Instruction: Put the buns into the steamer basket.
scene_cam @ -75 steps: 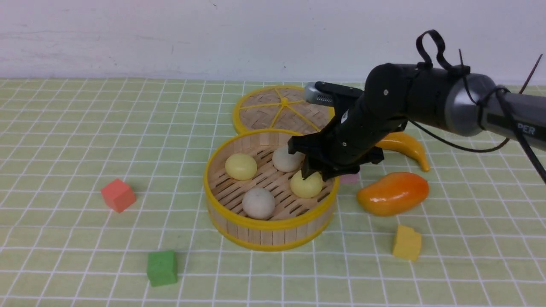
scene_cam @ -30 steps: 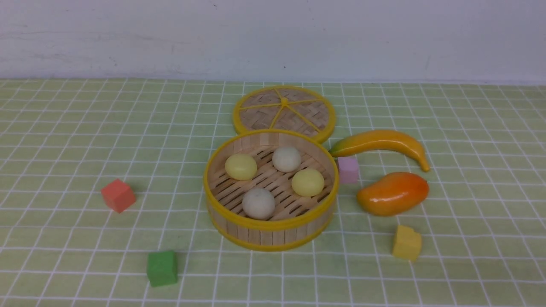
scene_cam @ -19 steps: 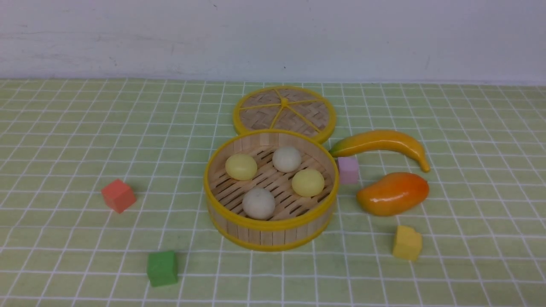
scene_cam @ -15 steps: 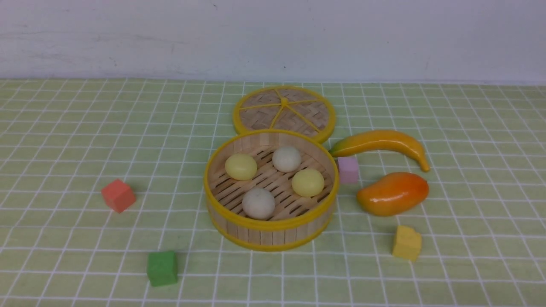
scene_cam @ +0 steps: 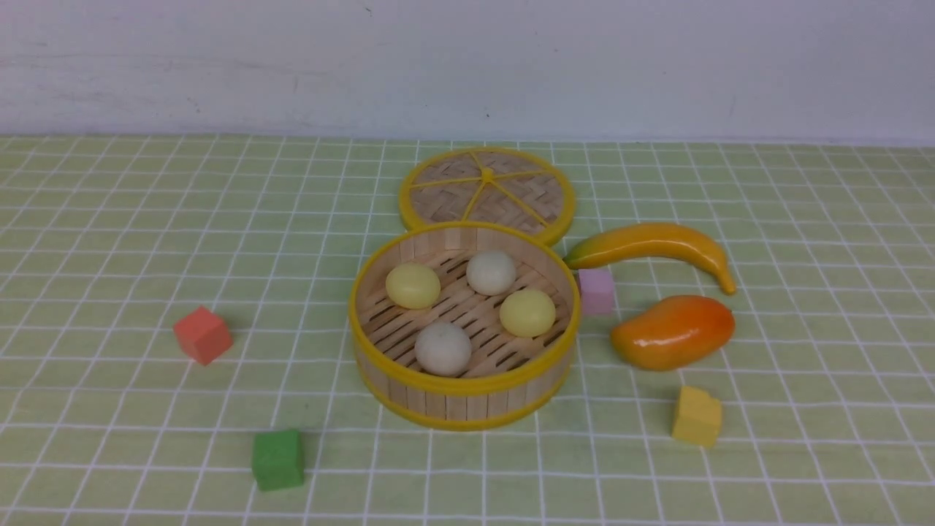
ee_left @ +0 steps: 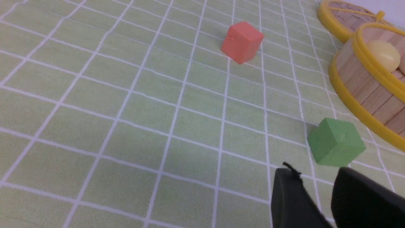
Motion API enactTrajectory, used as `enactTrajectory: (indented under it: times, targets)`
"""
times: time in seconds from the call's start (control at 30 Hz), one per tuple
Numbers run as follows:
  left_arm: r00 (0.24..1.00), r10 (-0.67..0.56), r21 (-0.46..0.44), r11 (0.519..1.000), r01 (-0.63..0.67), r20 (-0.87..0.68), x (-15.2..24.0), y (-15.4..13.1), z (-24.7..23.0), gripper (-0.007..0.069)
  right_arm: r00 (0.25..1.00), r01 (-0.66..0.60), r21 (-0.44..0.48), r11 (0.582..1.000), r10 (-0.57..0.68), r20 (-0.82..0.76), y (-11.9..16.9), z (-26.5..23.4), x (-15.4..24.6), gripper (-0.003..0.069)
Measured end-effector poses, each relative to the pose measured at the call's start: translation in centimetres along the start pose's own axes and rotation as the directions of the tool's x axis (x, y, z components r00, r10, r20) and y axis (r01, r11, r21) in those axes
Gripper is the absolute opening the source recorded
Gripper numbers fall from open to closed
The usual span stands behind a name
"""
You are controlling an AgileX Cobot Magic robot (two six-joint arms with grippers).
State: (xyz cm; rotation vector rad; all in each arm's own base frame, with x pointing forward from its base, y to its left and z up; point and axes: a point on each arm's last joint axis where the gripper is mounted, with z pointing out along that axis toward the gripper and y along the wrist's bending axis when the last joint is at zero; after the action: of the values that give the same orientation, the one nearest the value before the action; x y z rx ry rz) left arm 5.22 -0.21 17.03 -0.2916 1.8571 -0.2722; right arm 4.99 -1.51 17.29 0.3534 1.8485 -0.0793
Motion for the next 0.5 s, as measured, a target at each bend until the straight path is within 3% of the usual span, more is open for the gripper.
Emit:
enactTrajectory:
  times: [0.5]
  targets:
    - [1.000,0.000,0.000,1.000,0.000,0.000,0.00,0.00,0.00,0.0217,1.000,0.000,0.000,1.000,0.000,0.001,0.00,0.00,-0.01,0.0029]
